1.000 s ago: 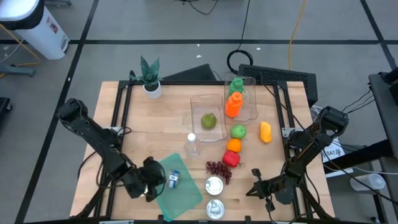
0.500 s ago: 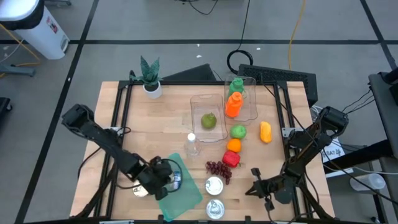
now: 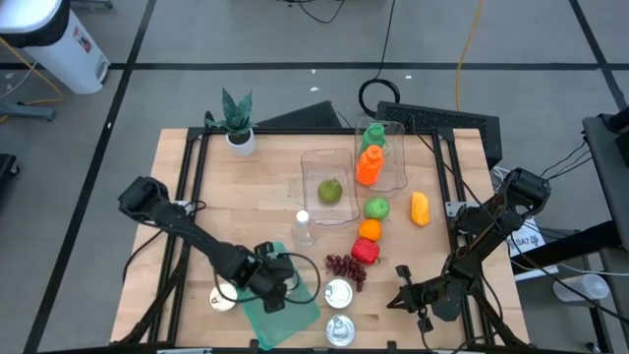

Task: Pick & Place Food Item
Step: Put the blue tuna can into the green bin

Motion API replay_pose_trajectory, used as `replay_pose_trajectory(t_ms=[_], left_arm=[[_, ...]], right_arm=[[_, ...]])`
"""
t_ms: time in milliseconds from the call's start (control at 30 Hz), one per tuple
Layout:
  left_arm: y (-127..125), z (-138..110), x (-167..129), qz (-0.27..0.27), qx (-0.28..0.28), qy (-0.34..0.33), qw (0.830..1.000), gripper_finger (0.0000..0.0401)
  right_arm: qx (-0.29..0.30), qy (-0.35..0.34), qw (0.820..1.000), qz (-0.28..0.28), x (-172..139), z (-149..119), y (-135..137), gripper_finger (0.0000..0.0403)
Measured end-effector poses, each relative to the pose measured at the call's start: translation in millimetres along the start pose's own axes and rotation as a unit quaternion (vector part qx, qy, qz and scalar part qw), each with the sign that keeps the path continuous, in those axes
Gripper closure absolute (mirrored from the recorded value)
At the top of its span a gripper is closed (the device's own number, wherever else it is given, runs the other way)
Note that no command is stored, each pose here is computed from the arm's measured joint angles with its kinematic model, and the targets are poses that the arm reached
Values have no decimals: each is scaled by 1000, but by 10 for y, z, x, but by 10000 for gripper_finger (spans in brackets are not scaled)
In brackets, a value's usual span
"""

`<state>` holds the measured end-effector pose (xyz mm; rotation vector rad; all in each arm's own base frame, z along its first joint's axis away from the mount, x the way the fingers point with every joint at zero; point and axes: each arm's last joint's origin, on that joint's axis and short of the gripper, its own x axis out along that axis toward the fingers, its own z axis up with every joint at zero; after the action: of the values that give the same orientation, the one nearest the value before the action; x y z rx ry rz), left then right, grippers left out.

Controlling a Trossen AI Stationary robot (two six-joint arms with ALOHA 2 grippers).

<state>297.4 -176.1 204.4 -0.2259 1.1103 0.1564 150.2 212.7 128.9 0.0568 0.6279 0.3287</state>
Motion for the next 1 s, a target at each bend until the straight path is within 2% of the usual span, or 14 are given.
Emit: replay_pose_trajectory(t_ms=[333, 400, 500, 567, 633, 767, 1000], left_arm=[[66, 25, 46, 17, -15, 8, 1000, 352], [-7, 31, 19, -4, 5, -13, 1000, 352], [-148, 42, -20, -66, 27, -34, 997, 352], [-224, 30, -15, -102, 36, -31, 994, 352], [-268, 11, 24, -116, 35, -24, 992, 352], [-282, -37, 187, -104, 22, 0, 994, 352], [-173, -22, 492, -68, -35, 38, 996, 352]], right_arm=[[0, 1, 1000, 2, -1, -2, 3, 403], [-1, 1, 1000, 2, -2, -1, 3, 403], [-1, 1, 1000, 2, -1, -2, 3, 403], [-2, 1, 1000, 2, -1, -3, 2, 403], [-3, 1, 1000, 2, -1, -3, 2, 403], [-5, 2, 1000, -1, 0, -5, -3, 403], [-3, 3, 1000, -2, 1, -5, -6, 403]])
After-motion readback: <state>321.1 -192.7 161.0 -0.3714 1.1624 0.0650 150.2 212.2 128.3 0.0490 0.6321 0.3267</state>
